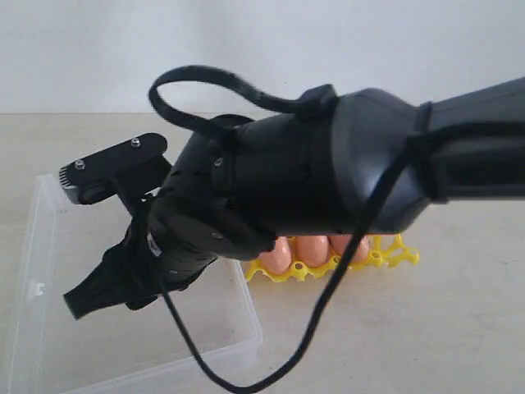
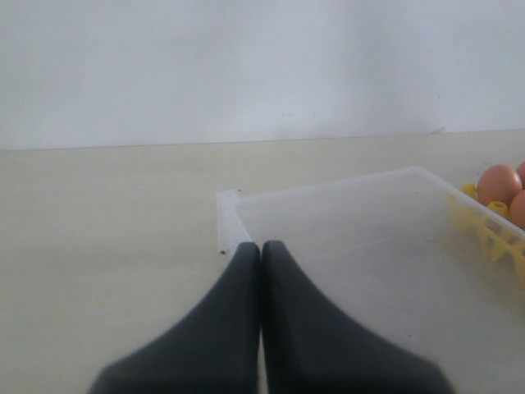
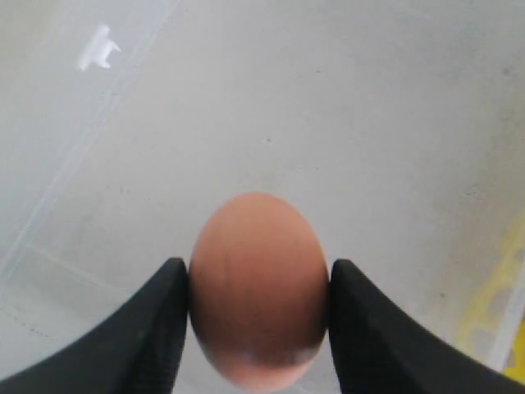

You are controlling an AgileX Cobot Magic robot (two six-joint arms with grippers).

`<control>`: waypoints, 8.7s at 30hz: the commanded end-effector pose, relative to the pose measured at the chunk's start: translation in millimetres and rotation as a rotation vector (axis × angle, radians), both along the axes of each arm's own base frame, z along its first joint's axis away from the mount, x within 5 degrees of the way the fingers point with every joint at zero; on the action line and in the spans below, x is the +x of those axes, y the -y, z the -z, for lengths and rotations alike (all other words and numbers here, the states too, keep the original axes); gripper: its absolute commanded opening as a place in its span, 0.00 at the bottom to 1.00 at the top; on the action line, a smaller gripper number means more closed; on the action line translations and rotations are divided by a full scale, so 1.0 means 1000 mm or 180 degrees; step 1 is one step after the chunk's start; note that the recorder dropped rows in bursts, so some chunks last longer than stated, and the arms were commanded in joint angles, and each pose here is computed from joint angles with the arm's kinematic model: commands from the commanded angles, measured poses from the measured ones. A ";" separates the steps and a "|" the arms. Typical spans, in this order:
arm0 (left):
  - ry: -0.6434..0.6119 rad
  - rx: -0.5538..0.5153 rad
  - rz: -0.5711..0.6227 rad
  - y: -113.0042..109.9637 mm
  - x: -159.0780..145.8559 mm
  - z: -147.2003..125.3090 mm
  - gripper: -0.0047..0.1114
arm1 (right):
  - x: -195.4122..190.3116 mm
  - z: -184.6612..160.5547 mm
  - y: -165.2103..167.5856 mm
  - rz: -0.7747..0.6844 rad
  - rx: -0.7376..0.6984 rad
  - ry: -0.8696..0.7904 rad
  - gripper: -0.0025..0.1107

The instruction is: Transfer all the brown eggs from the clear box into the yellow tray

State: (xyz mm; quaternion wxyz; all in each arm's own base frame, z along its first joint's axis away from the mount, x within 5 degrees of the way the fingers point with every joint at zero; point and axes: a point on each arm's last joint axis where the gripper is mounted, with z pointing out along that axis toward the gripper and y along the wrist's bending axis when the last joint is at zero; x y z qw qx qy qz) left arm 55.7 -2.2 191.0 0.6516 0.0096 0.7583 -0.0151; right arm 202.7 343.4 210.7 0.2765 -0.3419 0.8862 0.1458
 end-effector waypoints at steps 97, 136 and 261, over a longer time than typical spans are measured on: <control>0.0022 -0.0016 0.0014 0.000 0.000 -0.001 0.00 | 0.032 0.066 0.246 0.1455 0.0929 0.1649 0.02; 0.0022 -0.0016 0.0014 0.000 0.000 -0.001 0.00 | 0.029 0.086 0.246 0.1554 0.0919 0.1288 0.02; 0.0016 -0.0016 0.0015 0.000 0.000 -0.001 0.00 | -0.074 -0.072 0.301 0.1479 0.1255 0.2309 0.02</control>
